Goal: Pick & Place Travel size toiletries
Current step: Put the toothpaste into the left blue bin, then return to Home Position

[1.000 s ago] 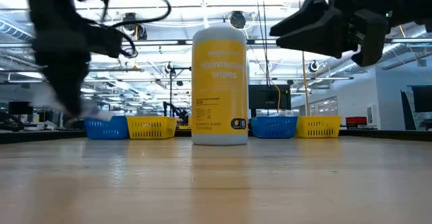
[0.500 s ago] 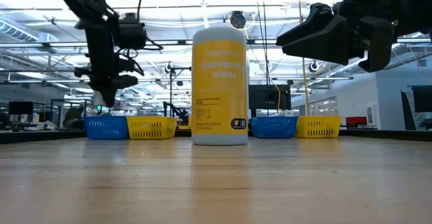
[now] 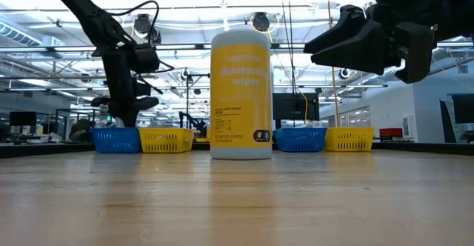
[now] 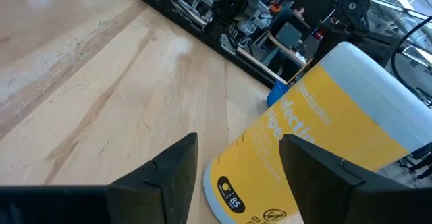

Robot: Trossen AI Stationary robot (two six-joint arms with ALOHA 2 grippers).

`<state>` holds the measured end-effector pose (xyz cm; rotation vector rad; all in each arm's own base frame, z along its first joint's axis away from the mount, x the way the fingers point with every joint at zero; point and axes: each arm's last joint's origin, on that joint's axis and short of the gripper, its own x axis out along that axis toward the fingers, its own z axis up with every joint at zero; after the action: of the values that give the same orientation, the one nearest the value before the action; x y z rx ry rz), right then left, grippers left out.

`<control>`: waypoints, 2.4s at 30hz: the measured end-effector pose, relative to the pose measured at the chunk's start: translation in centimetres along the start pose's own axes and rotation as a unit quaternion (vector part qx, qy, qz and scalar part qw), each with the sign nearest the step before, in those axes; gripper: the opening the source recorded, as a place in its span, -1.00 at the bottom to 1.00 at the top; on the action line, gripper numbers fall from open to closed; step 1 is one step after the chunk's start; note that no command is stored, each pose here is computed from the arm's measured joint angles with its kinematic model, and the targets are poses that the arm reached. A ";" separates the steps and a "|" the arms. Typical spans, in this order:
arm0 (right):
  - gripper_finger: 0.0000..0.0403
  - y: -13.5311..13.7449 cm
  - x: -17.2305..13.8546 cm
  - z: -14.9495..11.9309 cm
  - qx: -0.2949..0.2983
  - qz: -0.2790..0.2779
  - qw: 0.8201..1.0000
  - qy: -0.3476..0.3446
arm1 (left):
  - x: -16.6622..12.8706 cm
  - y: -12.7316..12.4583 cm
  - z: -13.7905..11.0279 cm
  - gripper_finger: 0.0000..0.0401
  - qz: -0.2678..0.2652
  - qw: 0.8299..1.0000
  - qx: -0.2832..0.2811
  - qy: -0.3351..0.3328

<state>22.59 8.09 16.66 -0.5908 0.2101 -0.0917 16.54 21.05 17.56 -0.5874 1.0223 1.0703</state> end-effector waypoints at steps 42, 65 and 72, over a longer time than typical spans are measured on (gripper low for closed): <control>-0.52 -9.3 -14.0 0.5 0.283 0.160 0.937 -0.126 | -9.9 -10.8 -10.1 0.35 -0.380 0.830 0.174 -0.368; -1.00 -7.3 -11.8 -5.9 0.282 0.056 0.944 -0.163 | -9.5 -12.5 -11.5 0.35 -0.358 0.836 0.173 -0.378; -1.00 -7.2 -11.7 -6.2 0.319 0.058 0.933 -0.155 | -9.5 -12.6 -11.6 0.35 -0.360 0.836 0.174 -0.377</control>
<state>9.64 0.43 17.69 0.0624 -0.0966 0.0494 22.39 2.56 20.07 -0.1665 0.2194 0.3415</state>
